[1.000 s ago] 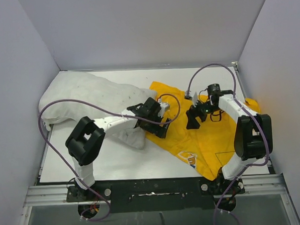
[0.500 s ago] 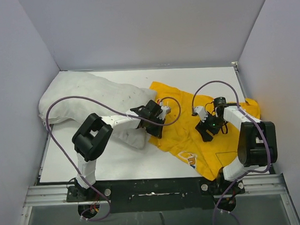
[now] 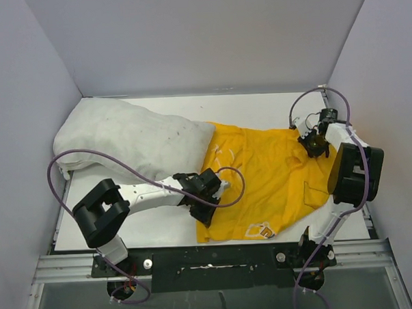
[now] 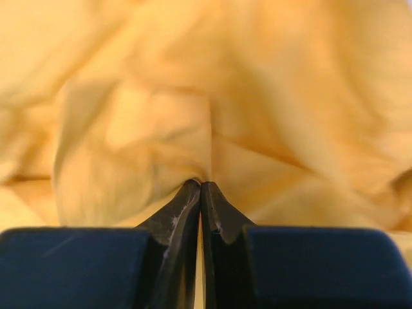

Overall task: Put the pillow into the pillowcase
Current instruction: Flatten out the pillowcase at the center of the board, then pick up the pillow at the center of the board.

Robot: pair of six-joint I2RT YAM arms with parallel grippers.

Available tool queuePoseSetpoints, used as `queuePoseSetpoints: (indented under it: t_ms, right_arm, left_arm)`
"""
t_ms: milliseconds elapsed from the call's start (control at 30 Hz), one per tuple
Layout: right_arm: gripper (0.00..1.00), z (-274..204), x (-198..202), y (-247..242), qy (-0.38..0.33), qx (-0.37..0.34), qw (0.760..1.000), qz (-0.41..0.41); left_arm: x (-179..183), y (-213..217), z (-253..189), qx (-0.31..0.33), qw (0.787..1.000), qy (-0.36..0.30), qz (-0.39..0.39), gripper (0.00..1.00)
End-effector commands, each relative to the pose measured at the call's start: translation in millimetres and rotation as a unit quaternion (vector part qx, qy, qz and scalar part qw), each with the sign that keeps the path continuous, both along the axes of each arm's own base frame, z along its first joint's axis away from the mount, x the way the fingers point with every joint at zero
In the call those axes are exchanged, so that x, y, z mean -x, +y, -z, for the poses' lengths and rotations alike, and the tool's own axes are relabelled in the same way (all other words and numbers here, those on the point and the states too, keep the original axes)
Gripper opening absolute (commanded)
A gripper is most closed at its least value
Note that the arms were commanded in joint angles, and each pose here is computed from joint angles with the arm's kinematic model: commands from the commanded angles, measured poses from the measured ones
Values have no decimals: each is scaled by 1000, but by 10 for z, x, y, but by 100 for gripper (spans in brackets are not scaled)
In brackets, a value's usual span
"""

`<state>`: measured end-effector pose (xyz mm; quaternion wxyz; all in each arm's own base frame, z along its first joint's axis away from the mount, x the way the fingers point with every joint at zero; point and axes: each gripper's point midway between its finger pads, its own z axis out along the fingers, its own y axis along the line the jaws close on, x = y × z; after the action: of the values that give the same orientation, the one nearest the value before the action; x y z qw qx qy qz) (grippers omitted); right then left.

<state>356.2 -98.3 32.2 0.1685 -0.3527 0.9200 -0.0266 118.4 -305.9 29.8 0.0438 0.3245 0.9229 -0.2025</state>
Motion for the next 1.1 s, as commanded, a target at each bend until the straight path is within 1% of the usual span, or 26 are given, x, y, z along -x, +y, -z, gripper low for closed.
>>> queuePoseSetpoints:
  t_ms: [0, 33, 67, 100, 133, 200, 267, 333, 400, 433, 467, 500, 533, 600, 633, 700, 767, 867, 900, 1000, 1067]
  right_arm:
    - [8, -510, -558, 1, -76, -14, 997, -13]
    - [16, -600, -557, 135, -76, -47, 996, -29]
    - [24, -725, -526, 271, -80, -81, 992, -48]
    - [34, -847, -459, 448, -82, -121, 987, -73]
    - [44, -984, -391, 608, -89, -155, 979, -95]
    - [59, -1266, -227, 925, -106, -224, 960, -128]
    - [69, -1532, -52, 1184, -128, -281, 939, -153]
    - [74, -1727, 110, 1415, -150, -334, 915, -170]
    - [80, -1834, 289, 1651, -171, -391, 883, -193]
    - [82, -1779, 368, 1741, -176, -393, 877, -212]
    - [86, -1656, 408, 1766, -176, -374, 884, -219]
    - [89, -1502, 398, 1738, -173, -341, 899, -212]
    - [93, -1313, 367, 1634, -165, -300, 920, -189]
    - [94, -1012, 310, 1325, -141, -234, 954, -127]
    - [92, -872, 312, 1124, -118, -198, 968, -95]
    - [85, -656, 360, 812, -74, -156, 984, -44]
    - [81, -530, 427, 595, -54, -133, 989, -17]
    - [81, -425, 506, 437, -54, -96, 994, -8]
    - [81, -412, 523, 437, -51, -95, 994, -8]
    - [78, -489, 497, 522, -49, -116, 992, -19]
    - [78, -712, 422, 727, -69, -163, 983, -48]
  left_arm:
    - [-22, 321, -95, -43, 997, -21, -60, 15]
    - [-60, 349, -134, -46, 996, -33, -67, 27]
    - [-117, 348, -211, -41, 995, -51, -73, 36]
    - [-158, 305, -354, -20, 995, -69, -75, 43]
    - [-190, 259, -451, -1, 994, -80, -76, 49]
    - [-243, 118, -796, 72, 989, -110, -71, 59]
    - [-299, 13, -1120, 141, 979, -134, -61, 68]
    - [-376, -57, -1389, 204, 966, -146, -61, 76]
    - [-534, -100, -1596, 263, 951, -149, -73, 76]
    - [-651, -112, -1689, 292, 941, -143, -92, 75]
    - [-766, -120, -1753, 316, 933, -132, -115, 73]
    - [-879, -138, -1807, 338, 924, -119, -136, 71]
    - [-964, -170, -1853, 358, 916, -105, -149, 69]
    - [-1073, -258, -1895, 375, 909, -95, -158, 66]
    - [-1088, -312, -1878, 375, 909, -89, -156, 64]
    - [-1083, -399, -1788, 367, 914, -77, -154, 62]
    - [-1062, -442, -1675, 355, 919, -73, -153, 62]
    - [-1095, -440, -1559, 338, 924, -87, -157, 62]
    - [-1116, -432, -1543, 335, 925, -92, -157, 62]
    - [-1239, -337, -1617, 314, 929, -129, -148, 62]
    - [-1372, -207, -1762, 293, 931, -172, -132, 63]
